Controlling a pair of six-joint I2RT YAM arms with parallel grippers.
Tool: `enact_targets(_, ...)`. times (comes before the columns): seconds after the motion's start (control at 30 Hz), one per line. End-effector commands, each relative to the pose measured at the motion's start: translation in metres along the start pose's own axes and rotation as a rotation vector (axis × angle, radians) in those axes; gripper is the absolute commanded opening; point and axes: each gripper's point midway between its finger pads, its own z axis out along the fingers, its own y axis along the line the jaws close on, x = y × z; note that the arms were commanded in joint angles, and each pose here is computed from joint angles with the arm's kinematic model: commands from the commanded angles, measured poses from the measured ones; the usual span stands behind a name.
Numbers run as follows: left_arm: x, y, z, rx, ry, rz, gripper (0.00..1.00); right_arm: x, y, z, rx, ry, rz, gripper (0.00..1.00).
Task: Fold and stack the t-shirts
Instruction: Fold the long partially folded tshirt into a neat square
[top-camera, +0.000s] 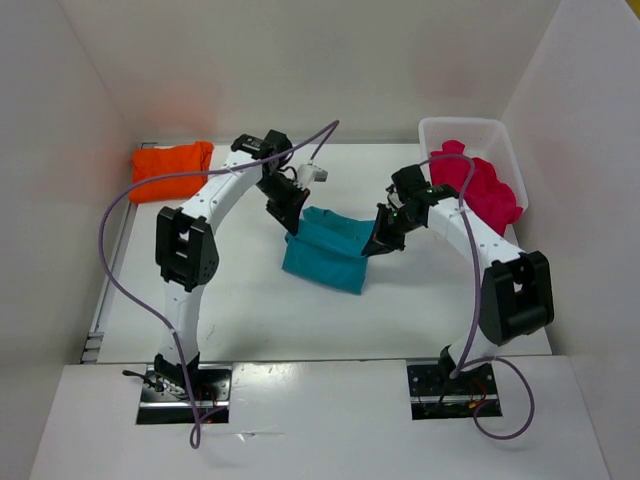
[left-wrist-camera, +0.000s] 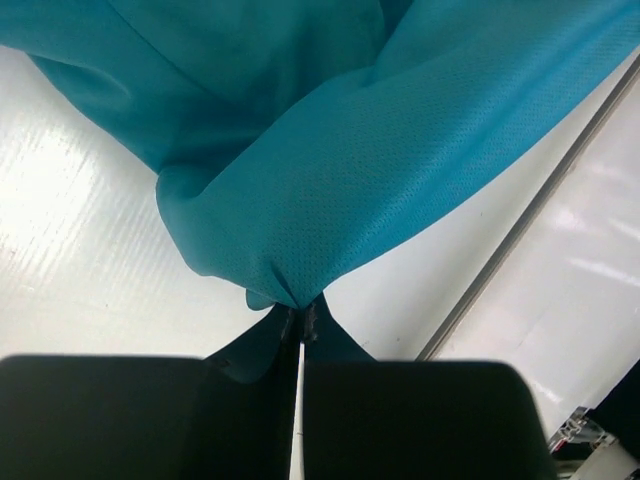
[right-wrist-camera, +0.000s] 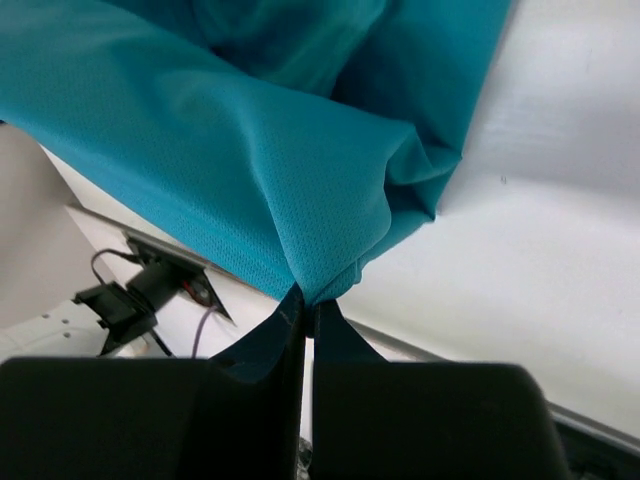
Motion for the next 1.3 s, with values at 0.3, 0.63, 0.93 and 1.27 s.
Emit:
enact_targets(0.3,-0.05,0.02,0.005,-0.007,-0.137,-0.049,0.0,-0.085,0.005,-0.001,-0.076,-0.143,0.017,0.0)
enact_targets(0.63,-0.089,0.071,0.022,-0.077,-0.237,-0.113,0.27,-0.163,-0.004,0.024,-0.102,-0.26,0.045,0.36)
enact_targets(0.93,-0.138,0.136,-0.041,-0.403,-0.441,-0.096,0.78,-0.244,0.009,-0.014,-0.041,-0.529,-0.028,0.39)
enact_targets(1.27,-0.086,0.102,-0.011,-0.319,-0.343,0.076,0.94,-0.166,-0.031,0.013,0.11,-0.442,-0.025,0.63)
